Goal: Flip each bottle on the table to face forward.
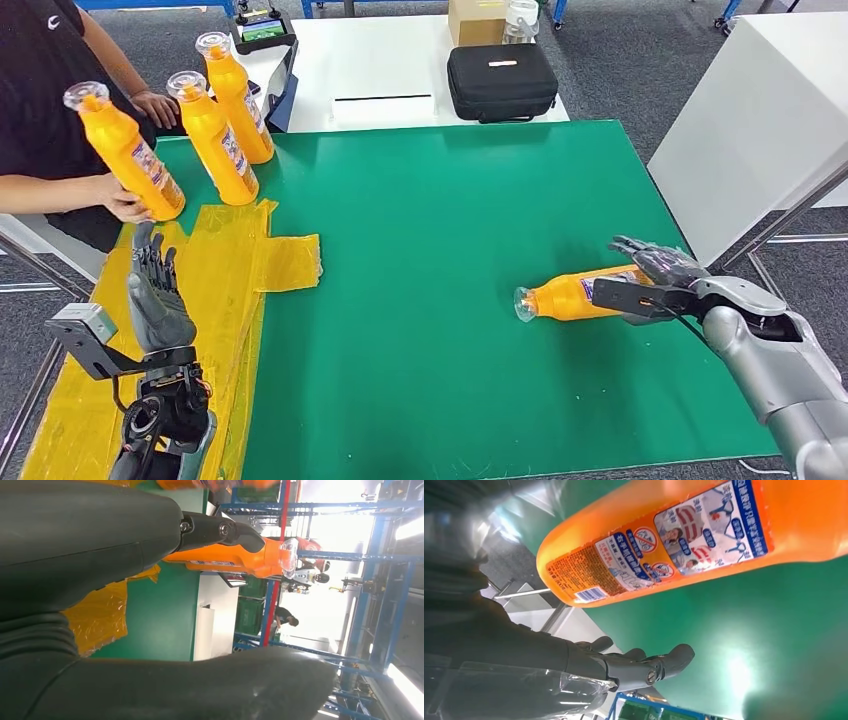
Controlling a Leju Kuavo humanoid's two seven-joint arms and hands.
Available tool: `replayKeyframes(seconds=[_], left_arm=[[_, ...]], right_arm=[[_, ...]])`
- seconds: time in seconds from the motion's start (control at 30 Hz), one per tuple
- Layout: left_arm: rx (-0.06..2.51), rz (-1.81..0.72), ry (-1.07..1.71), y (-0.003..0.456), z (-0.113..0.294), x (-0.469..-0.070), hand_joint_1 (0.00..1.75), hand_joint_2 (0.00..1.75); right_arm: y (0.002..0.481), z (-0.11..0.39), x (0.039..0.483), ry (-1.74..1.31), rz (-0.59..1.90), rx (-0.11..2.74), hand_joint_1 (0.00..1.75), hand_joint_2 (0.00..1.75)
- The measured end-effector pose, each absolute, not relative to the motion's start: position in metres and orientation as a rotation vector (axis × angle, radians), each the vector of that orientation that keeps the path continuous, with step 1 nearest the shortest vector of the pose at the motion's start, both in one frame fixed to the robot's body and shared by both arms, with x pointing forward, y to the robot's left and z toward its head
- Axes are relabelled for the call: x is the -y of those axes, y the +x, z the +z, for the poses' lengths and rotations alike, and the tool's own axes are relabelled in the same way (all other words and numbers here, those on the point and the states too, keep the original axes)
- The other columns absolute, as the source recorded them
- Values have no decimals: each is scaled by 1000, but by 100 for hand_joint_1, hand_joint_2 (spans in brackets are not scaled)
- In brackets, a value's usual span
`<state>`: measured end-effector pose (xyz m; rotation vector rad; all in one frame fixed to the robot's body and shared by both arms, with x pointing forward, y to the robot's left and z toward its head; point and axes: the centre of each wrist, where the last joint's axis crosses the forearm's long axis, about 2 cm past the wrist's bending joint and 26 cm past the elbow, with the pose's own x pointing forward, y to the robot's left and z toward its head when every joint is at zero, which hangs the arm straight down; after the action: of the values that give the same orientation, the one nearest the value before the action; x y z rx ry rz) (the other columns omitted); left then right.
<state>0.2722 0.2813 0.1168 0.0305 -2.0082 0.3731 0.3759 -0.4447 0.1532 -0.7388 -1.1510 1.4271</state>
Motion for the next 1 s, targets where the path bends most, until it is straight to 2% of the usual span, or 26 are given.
replayKeyframes(seconds=[1.0], left_arm=[[1985, 427, -36, 277, 111, -277, 0, 0]], right_arm=[[375, 138, 473, -780, 1506, 900, 0, 175]])
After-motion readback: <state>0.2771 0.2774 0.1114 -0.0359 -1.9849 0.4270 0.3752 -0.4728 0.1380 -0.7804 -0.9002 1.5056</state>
